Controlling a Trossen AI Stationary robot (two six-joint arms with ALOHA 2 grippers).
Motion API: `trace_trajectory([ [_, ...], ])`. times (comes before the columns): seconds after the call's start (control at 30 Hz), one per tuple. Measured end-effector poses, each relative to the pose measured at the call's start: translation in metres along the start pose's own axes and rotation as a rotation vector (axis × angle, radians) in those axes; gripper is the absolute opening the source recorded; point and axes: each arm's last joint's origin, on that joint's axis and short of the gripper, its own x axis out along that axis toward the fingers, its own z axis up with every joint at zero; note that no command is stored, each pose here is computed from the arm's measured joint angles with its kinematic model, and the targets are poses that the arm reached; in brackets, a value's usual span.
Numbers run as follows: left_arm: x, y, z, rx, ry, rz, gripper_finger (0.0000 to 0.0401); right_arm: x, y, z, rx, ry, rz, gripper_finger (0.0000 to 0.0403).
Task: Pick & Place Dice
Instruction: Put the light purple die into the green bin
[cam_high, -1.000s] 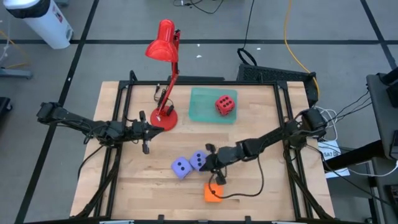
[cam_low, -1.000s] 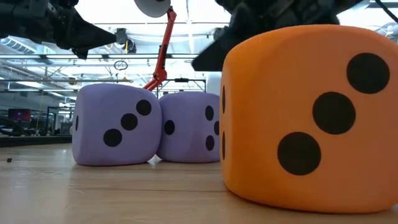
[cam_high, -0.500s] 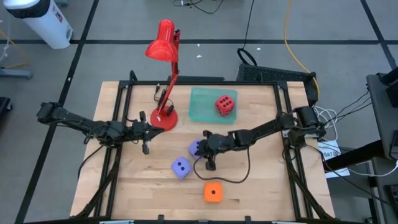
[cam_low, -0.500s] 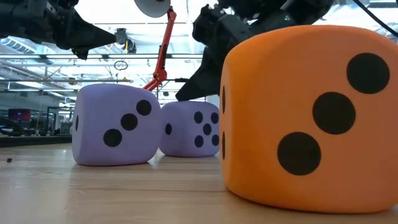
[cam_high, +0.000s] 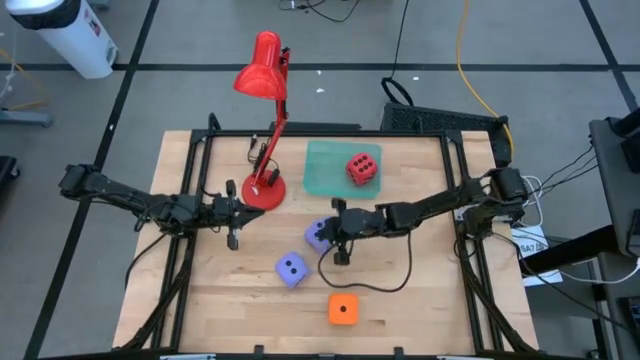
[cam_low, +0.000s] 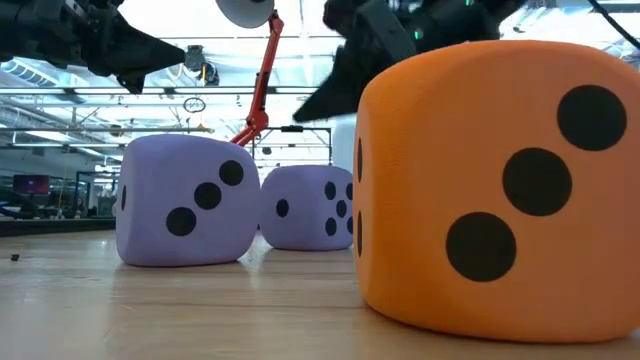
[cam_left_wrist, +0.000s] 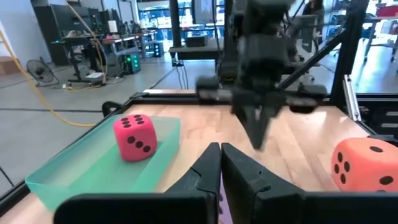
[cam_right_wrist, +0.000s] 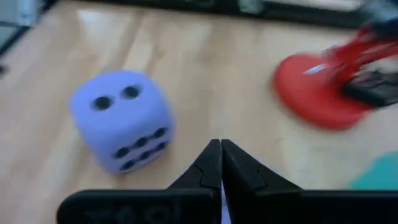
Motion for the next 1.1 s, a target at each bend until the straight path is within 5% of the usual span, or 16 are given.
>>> trace_trajectory([
  [0.17,0.0,0.0,0.0,0.001,0.001,0.0,0.0026,-0.021,-0.01,0.013,-0.144,0.079,-0.088,0.0028],
  [0.47,0.0,0.0,-0.001,0.033,0.013,0.003,0.0026,-0.026,-0.039,0.068,-0.182,0.368,-0.124,0.0166],
  [0.87,0.0,0.0,-0.004,0.044,0.037,-0.004,0.0026,-0.015,-0.016,0.077,-0.435,0.307,0.048,0.0322],
  [1.1,0.0,0.0,-0.004,0.044,0.037,-0.005,0.0026,-0.015,-0.019,0.078,-0.371,0.306,-0.013,0.0395],
])
